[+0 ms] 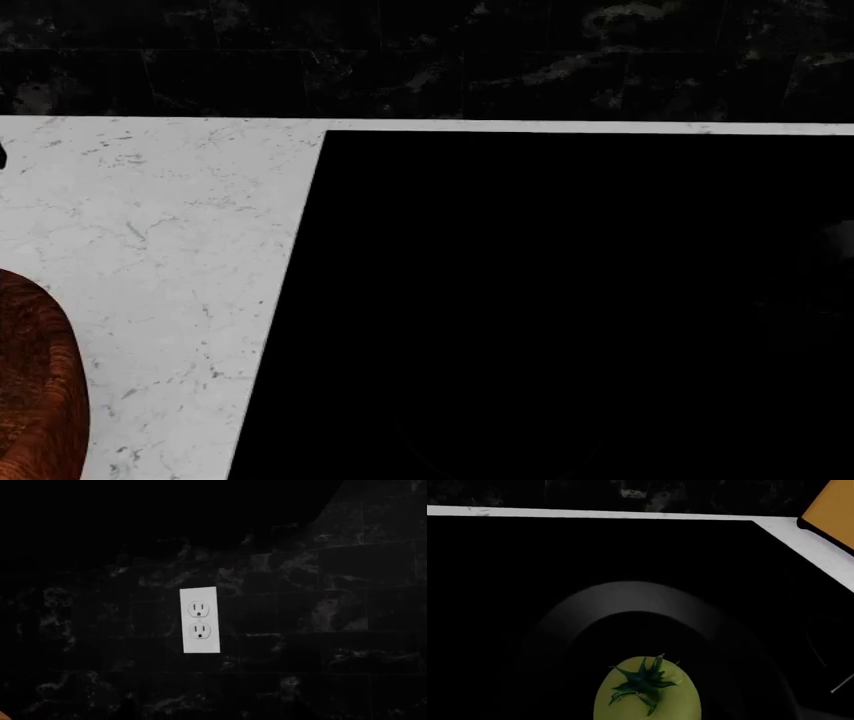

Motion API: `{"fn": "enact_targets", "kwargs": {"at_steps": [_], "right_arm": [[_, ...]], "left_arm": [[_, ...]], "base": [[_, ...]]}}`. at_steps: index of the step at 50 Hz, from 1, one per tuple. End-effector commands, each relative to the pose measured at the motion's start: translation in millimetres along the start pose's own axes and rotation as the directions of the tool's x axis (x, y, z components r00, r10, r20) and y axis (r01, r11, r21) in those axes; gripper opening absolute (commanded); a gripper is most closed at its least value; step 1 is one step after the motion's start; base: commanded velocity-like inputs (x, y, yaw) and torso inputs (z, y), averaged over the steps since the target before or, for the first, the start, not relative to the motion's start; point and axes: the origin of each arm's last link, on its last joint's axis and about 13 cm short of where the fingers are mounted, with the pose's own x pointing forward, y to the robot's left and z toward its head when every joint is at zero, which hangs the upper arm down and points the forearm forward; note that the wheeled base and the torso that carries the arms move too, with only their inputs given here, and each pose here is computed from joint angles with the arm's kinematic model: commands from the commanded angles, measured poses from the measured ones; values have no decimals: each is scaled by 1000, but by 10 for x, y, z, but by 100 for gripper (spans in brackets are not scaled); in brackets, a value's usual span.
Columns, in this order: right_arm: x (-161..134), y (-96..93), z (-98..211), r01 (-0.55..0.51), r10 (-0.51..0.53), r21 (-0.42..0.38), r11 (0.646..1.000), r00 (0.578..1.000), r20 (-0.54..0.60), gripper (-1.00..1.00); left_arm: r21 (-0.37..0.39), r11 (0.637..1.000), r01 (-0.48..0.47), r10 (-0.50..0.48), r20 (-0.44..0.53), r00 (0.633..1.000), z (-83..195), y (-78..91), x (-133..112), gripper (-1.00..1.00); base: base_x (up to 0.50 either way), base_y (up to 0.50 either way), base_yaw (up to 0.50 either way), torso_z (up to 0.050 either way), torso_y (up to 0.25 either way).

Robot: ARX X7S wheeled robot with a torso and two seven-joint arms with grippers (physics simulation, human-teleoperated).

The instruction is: Pick the tomato from the pan and place it in the bowl.

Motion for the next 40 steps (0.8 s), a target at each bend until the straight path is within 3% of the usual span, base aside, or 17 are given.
{"fn": "enact_targets", "kwargs": {"at_steps": [1,19,20,32,40], "right_arm": [[141,24,-105,16,-14,43,999,999,-34,100],[182,57,-187,13,-12,20,1000,999,-51,100],[184,57,-188,12,-10,27,1000,998,-58,-100],[159,40,-186,13,-10,43,999,998,-58,-100],[57,13,-56,14,-14,31,999,1000,1,-100]], "left_arm": [[-8,1000,5,-5,-36,999,-85,-24,100,100],[-14,1000,-8,8,-42,999,-120,-1,87,100],[-14,1000,-9,9,-42,999,-119,1,87,100],[-15,1000,-16,15,-39,999,-107,11,67,100],[-18,1000,-15,14,-38,999,-103,17,53,100]], "base": [[0,0,0,0,0],[2,-1,0,0,0],[0,-3,0,0,0],[0,0,0,-1,0],[0,0,0,0,0]]}}
